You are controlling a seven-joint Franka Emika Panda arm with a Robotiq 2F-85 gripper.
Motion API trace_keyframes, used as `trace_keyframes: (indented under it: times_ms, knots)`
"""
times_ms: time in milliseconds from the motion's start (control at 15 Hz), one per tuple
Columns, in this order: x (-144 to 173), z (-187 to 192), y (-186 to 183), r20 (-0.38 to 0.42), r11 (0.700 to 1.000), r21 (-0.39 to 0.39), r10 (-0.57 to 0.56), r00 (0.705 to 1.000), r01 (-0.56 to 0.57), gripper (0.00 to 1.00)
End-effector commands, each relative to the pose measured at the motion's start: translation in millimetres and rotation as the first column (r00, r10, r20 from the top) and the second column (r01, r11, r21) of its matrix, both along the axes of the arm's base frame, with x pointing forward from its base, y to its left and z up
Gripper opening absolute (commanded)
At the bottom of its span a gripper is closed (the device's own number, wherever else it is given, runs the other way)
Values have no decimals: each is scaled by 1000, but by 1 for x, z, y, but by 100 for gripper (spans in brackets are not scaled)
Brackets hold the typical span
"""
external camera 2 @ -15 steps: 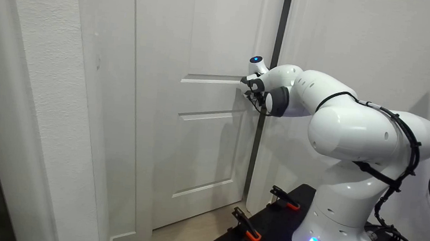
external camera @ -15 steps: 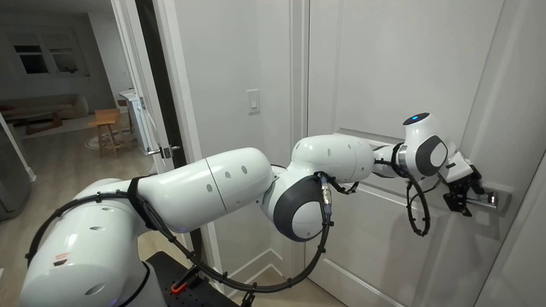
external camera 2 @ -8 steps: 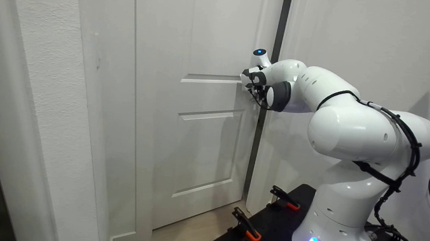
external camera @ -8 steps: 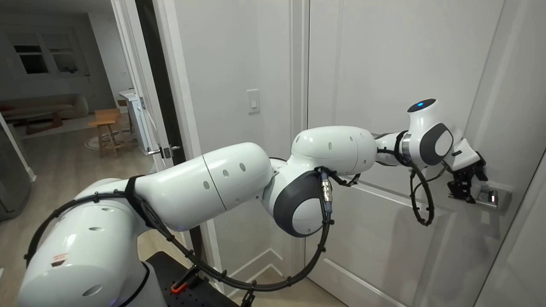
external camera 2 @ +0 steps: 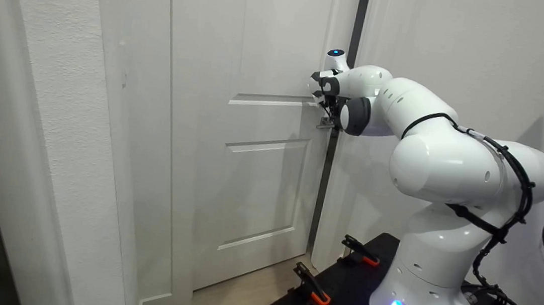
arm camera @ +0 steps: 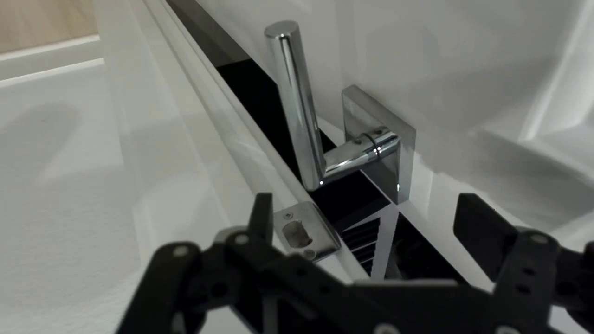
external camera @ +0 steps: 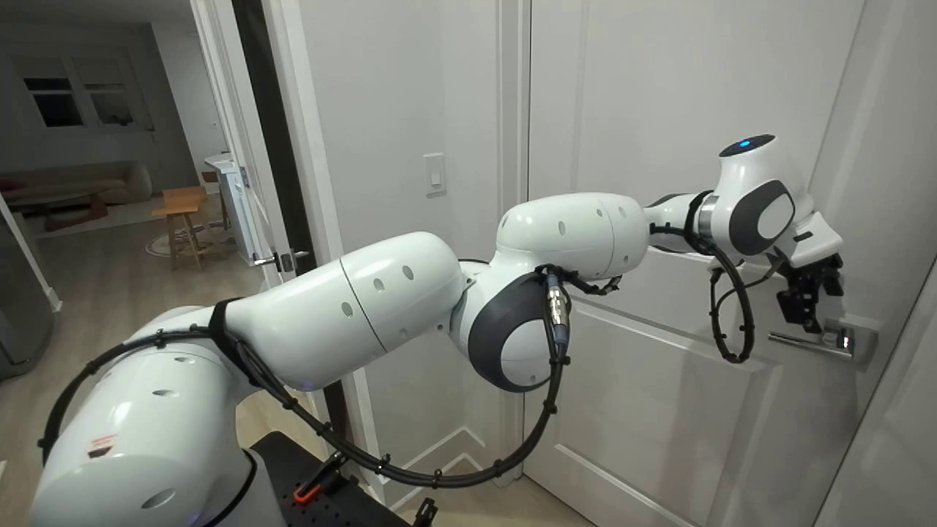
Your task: Open the door
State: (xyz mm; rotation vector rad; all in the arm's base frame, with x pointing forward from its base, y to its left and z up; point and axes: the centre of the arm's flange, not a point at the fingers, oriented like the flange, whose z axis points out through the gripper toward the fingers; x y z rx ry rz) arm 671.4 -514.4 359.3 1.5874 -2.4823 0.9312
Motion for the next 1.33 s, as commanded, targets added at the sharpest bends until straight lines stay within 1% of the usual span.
trace_keyframes:
  times_ms: [0, 267, 533, 867, 1200, 1267]
  knots:
    - [-3, 31, -1, -97, 998, 64, 0, 995, 6, 100]
    - [-12, 51, 4, -194, 990, 142, 13, 981, 15, 100]
    - [-18, 68, 12, -307, 976, 213, 29, 951, 39, 100]
    - [-32, 88, 29, -439, 951, 300, 75, 895, 67, 100]
    - [-52, 112, 39, -521, 934, 344, 109, 847, 92, 100]
    - [-63, 87, 49, -485, 942, 322, 82, 870, 91, 100]
